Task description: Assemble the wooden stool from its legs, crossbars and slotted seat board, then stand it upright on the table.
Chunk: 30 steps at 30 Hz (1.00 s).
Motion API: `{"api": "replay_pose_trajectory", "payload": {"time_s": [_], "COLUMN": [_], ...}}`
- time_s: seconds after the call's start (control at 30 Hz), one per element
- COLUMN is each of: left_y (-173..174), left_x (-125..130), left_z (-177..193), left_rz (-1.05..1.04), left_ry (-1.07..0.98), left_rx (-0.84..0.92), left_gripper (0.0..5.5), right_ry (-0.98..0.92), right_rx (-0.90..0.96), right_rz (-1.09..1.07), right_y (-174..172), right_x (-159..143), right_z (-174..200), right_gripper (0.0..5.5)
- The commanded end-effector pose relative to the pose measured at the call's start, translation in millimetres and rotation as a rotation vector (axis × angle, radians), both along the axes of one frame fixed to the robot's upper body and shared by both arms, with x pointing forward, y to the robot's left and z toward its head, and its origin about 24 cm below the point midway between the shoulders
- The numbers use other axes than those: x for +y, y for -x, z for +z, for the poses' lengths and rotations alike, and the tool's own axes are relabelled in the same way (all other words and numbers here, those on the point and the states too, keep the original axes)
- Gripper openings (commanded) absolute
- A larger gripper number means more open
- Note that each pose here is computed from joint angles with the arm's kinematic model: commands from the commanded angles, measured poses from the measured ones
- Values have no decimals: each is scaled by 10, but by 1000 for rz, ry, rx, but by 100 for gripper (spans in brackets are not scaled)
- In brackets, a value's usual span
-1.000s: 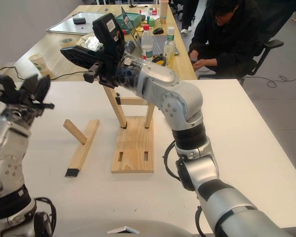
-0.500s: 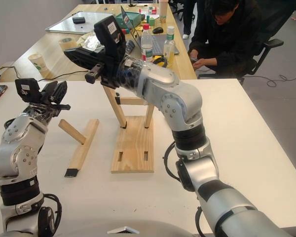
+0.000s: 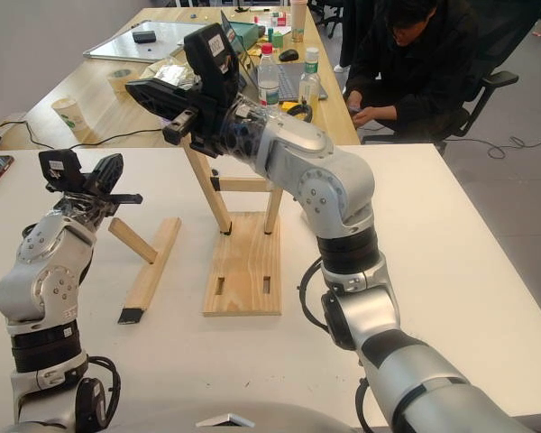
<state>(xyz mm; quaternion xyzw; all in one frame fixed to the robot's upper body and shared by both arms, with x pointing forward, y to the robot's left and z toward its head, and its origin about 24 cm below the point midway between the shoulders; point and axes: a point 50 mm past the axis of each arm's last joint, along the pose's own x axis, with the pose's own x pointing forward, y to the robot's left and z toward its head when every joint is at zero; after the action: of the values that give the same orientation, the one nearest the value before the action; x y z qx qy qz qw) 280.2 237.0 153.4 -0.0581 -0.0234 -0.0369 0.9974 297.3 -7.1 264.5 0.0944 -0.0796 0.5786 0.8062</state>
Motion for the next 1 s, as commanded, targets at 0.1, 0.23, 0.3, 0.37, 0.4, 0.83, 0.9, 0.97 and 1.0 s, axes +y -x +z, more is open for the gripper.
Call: {"api": "replay_pose_trajectory", "payload": {"time_s": [0.1, 0.23, 0.3, 0.37, 0.4, 0.83, 0.9, 0.97, 1.0], "left_y": [-43, -4, 65, 116, 128, 80, 99, 195, 269], "left_x": [-47, 16, 56, 59, 48, 390, 554, 689, 720], "left_z": [169, -194, -393, -534, -572, 345, 351, 104, -27], "left_rz": [-15, 13, 32, 33, 29, 160, 185, 204, 201], "left_ry": [-2, 20, 25, 33, 37, 60, 42, -3, -44], "left_rx": [-53, 71, 133, 175, 182, -159, -91, 111, 215], "left_gripper": [2, 2, 2, 2, 2, 2, 2, 2, 15], "right_ry": [-3, -2, -2, -1, -1, -22, -29, -37, -41], "right_rx": [0, 5, 7, 9, 10, 7, 7, 6, 5], "right_rz": [7, 11, 9, 5, 3, -16, -32, -50, -60], "right_y": [23, 28, 26, 22, 20, 14, 5, -4, -10], "right_x": [-5, -4, -20, -41, -48, -113, -134, -161, -179], "right_z": [5, -14, -20, -25, -28, 0, 7, 12, 17], "right_gripper": [0, 0, 0, 0, 0, 0, 0, 0, 0]}}
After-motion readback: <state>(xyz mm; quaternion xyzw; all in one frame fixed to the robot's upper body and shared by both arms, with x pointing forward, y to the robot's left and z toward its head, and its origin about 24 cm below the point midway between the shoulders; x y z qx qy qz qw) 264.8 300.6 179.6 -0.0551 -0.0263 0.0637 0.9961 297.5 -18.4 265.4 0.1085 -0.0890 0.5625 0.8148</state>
